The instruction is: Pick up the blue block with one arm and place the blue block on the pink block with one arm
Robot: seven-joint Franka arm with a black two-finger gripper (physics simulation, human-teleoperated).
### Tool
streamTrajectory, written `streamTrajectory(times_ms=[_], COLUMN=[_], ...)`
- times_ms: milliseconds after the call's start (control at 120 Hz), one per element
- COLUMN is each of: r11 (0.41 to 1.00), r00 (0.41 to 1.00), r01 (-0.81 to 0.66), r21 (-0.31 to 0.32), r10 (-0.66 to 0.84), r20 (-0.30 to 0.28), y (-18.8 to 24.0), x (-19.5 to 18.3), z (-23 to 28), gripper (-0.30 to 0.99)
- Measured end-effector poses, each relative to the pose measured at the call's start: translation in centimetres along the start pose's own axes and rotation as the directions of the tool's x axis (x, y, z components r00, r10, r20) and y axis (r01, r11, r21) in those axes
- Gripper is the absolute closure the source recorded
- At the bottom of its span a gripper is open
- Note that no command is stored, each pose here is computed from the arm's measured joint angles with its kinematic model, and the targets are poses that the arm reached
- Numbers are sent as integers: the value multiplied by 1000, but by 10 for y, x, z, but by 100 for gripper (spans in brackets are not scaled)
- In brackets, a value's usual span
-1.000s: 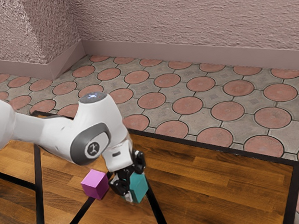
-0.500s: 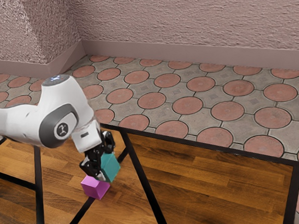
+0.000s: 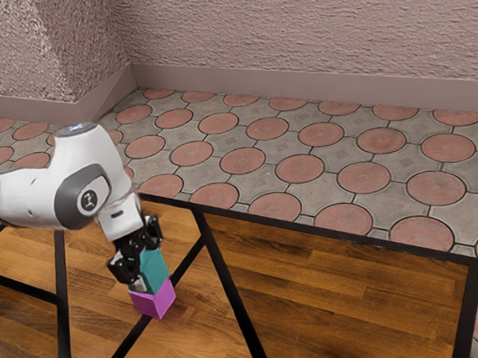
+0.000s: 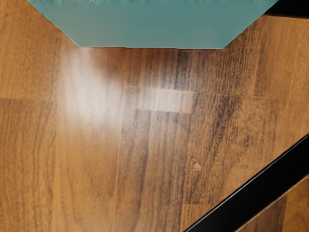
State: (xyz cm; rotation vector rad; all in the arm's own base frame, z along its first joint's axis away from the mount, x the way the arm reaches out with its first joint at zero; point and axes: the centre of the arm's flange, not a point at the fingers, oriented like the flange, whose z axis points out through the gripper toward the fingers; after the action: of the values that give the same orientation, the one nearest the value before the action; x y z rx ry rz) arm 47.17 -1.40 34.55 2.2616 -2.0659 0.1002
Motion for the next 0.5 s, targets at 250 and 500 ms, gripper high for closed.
streamTrajectory(times_ms=[250, 500], r11=[1000, 998], r00=[1000, 998], r01=[-17, -59], r21=[-19, -33], r10=[18, 60], r20=[22, 31], y=[-17, -15], x=[-16, -12], z=[10, 15], gripper=[31, 30])
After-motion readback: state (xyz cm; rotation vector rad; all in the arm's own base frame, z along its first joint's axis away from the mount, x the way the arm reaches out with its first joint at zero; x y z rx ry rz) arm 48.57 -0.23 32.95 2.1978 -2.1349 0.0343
